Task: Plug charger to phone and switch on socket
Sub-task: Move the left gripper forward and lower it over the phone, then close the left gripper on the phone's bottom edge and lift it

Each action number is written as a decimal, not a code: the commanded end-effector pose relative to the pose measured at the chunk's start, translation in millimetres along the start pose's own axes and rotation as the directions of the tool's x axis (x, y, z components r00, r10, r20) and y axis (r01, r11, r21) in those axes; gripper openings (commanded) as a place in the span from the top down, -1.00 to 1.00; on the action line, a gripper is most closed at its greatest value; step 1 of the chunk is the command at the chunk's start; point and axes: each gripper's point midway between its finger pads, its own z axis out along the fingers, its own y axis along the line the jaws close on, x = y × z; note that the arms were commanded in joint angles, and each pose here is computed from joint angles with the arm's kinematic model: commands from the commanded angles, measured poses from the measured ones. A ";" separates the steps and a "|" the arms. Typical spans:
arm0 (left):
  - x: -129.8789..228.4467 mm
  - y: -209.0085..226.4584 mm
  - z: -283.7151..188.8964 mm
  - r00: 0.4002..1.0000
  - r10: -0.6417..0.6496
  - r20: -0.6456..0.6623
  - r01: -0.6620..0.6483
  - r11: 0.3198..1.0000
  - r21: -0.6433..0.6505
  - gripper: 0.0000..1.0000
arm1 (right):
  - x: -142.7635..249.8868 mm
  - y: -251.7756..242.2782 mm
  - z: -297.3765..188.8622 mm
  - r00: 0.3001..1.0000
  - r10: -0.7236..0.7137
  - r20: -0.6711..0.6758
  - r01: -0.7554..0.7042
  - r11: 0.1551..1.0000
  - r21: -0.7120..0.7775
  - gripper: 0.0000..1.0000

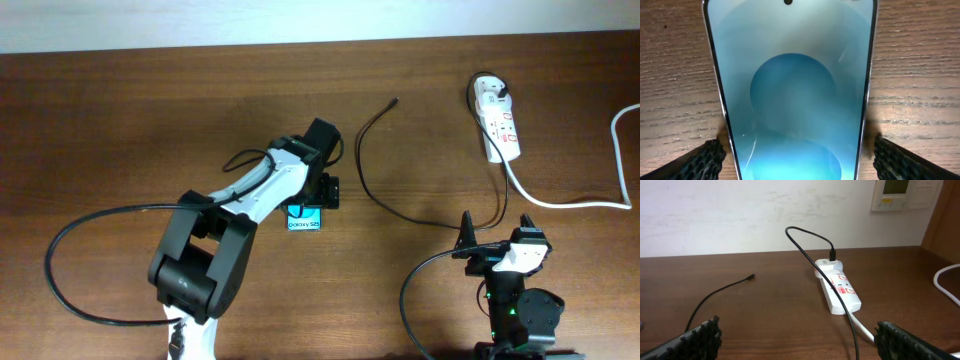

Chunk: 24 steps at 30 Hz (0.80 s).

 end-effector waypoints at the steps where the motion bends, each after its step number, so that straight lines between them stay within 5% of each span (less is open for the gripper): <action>1: 27.5 9.2 28.7 0.995 0.028 -0.097 -0.032 0.999 -0.038 -0.85 | 2.0 -0.3 -0.1 1.000 0.007 -0.003 -0.007 1.000 0.004 -0.97; 5: 28.2 8.3 28.7 0.995 0.028 -0.101 -0.031 0.999 -0.032 -0.44 | 2.0 -0.3 -0.1 1.000 0.007 -0.003 -0.007 1.000 0.004 -0.97; 13: 29.3 6.6 28.7 0.994 0.009 -0.106 -0.011 1.000 -0.024 -0.19 | 2.0 -0.3 -0.1 1.000 0.007 -0.003 -0.007 1.000 0.004 -0.97; 15: 28.8 6.3 28.7 0.995 0.008 -0.104 -0.011 1.000 -0.023 -0.31 | 2.0 -0.3 -0.1 1.000 0.007 -0.003 -0.007 1.000 0.004 -0.97; 19: 21.5 2.4 29.4 0.997 0.008 -0.074 -0.009 1.000 -0.008 -0.89 | 2.0 -0.3 -0.1 1.000 0.007 -0.003 -0.007 1.000 0.004 -0.97; 24: 14.5 -1.4 29.8 0.999 0.007 -0.045 -0.007 1.000 0.007 -0.98 | 2.0 -0.3 -0.1 1.000 0.007 -0.003 -0.007 1.000 0.004 -0.97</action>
